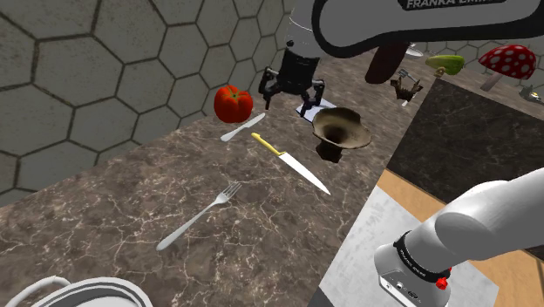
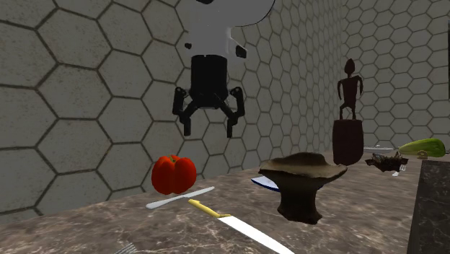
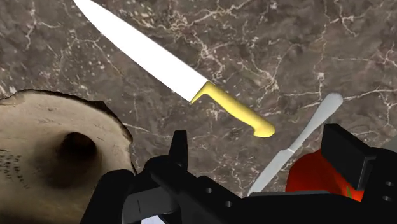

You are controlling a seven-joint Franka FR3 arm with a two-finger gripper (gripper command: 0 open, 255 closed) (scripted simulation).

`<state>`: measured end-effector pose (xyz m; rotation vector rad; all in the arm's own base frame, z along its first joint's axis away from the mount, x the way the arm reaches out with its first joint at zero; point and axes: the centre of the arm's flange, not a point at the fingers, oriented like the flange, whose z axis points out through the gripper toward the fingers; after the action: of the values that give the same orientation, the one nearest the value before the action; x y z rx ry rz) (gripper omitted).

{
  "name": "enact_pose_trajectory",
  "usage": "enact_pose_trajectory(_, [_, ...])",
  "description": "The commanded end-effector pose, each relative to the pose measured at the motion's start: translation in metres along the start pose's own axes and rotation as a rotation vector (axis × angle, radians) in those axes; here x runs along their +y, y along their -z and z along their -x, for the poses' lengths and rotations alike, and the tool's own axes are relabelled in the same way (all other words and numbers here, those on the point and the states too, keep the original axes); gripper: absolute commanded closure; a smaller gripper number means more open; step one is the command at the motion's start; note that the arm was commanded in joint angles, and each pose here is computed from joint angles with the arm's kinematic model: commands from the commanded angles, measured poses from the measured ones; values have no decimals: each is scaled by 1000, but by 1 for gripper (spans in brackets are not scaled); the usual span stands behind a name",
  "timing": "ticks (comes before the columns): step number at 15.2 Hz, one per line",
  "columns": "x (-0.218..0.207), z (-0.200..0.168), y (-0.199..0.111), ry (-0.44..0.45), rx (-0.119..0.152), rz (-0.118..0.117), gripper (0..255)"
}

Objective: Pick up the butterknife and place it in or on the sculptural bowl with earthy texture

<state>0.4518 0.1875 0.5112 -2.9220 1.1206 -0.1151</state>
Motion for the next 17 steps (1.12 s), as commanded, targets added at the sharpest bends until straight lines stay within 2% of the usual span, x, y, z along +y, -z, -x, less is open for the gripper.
enact_pose_trajectory(1, [-25,-2,-18,-76,-2,17,0])
enact_pose_trajectory(8, [-103,-27,-76,-320,-7,82,0])
enact_pose_trajectory(15, [-169,-69,-139,-564,-12,148,0])
enact_pose_trajectory(17, [-176,-74,-152,-592,-12,155,0])
